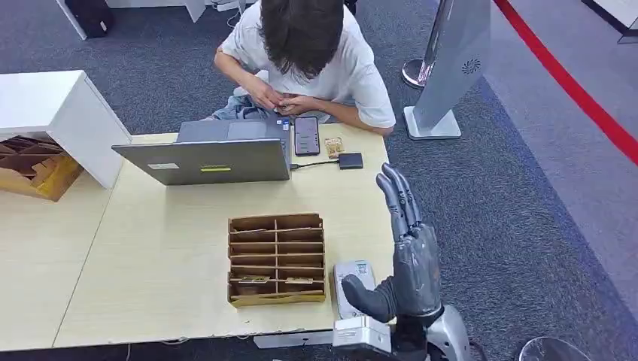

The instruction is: Pass the card to the sensor for recognition and then transmit it.

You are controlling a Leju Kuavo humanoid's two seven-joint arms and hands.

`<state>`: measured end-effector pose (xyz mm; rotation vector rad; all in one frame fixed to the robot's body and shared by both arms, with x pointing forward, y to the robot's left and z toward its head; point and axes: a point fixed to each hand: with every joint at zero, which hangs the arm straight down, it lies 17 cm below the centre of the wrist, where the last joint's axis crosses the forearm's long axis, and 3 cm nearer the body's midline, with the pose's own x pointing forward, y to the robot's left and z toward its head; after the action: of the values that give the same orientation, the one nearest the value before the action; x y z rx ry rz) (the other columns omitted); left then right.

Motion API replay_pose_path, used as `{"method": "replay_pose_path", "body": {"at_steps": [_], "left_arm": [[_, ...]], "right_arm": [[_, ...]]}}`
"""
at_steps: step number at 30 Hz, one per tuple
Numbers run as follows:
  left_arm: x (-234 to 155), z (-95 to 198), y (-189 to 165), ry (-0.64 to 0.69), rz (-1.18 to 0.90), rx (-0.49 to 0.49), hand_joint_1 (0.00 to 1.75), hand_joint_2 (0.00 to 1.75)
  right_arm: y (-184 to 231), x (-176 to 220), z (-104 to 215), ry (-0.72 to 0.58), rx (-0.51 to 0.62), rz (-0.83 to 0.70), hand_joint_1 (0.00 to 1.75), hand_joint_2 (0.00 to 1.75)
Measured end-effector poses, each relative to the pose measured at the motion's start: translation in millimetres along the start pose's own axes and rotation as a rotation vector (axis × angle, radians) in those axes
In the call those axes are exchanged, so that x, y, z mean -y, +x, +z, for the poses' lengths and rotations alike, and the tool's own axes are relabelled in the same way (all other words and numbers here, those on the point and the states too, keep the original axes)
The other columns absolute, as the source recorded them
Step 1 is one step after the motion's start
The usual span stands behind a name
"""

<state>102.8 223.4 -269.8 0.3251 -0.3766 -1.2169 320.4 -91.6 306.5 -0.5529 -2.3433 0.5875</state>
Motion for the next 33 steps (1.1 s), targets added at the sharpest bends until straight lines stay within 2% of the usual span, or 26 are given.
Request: {"method": "replay_pose_path", "body": {"at_steps": [9, 20, 21, 33], "left_arm": [[0, 0, 0, -0.004, -0.001, -0.001, 0.0, 0.0], [-1, -1, 1, -0.008, -0.003, -0.003, 0.0, 0.0], [-2, -1, 1, -0.008, -0.003, -0.003, 0.0, 0.0], [-4, -2, 2, -0.007, -0.013, 0.001, 0.0, 0.0]], "right_arm": [[9, 4, 6, -0.006, 0.013, -0.06, 0.0, 0.0], [10, -12, 16, 0.049, 0.027, -0.086, 0.0, 0.0], [10, -14, 17, 0.053, 0.027, -0.087, 0.0, 1.75], [7, -45, 34, 0.156, 0.022, -0.06, 0.0, 1.75]]}}
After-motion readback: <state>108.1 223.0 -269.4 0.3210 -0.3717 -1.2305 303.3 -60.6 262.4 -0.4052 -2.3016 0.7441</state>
